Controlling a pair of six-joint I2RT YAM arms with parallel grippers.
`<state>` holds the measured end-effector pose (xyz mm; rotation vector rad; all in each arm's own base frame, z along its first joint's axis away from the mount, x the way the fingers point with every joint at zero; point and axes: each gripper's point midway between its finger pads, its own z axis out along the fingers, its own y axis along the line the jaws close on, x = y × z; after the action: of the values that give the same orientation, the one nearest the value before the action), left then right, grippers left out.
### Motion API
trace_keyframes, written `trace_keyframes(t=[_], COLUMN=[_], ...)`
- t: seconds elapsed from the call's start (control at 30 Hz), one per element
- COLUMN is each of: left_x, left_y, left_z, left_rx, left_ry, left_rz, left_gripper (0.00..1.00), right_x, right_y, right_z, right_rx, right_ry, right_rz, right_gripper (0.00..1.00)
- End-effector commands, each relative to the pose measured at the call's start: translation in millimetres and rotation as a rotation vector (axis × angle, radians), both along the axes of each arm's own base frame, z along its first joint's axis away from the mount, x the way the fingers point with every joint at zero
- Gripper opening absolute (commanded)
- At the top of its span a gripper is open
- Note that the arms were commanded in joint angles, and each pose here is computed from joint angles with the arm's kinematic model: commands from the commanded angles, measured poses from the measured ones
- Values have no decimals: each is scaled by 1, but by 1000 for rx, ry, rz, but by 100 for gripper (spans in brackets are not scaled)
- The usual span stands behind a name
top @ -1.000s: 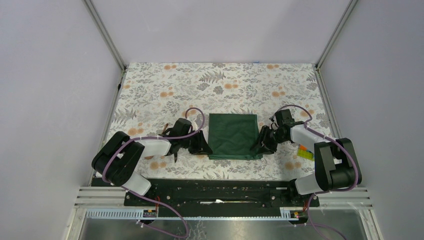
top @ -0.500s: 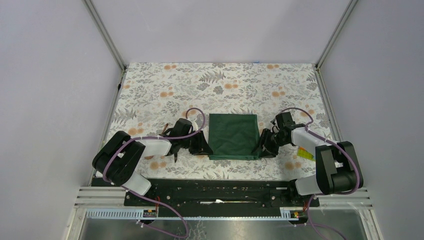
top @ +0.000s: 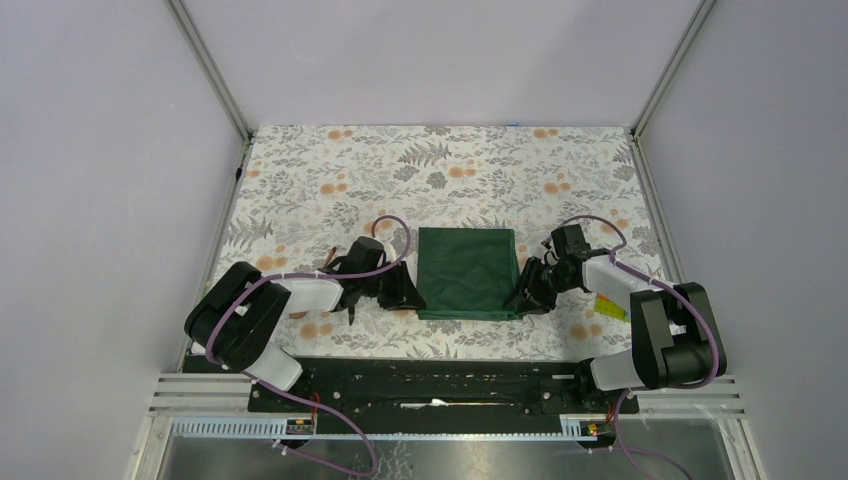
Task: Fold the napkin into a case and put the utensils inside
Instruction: Pick up the top corner of the square-folded napkin from the center of the board.
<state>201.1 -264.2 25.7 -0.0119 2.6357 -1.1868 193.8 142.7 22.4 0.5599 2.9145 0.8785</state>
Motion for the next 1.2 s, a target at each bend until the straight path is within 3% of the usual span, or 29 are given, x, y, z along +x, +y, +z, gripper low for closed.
trace_keyframes(t=[0.0,0.17,0.37,0.4,0.67,0.8,0.97,1.17], left_x=[3,2,3,3,5,5,4,1], left_y=[-4,-4,-5,-5,-5,-6,-6,-3], left_z=[5,5,12,14,29,31,34,31], left_rx=[-22,-20,-34,-40,-48,-57,-59,-50], left_ry=[-30,-29,-34,-37,-65,-61,-62,-59], left_rz=[-4,-5,-2,1,6,5,0,0], left_gripper=[29,29,33,37,47,47,47,47], right_x=[7,8,10,11,9,4,2,5], right_y=[1,0,-2,-3,-8,-10,-5,-2], right_z=[0,2,4,4,0,-3,-5,-6], right_rx=[5,4,-14,-16,-53,-63,-27,-8], right_ry=[-16,-28,-49,-56,-38,-28,-23,-23], right_rz=[-22,-22,1,14,41,25,4,-11], right_gripper=[44,34,1,0,0,26,32,32])
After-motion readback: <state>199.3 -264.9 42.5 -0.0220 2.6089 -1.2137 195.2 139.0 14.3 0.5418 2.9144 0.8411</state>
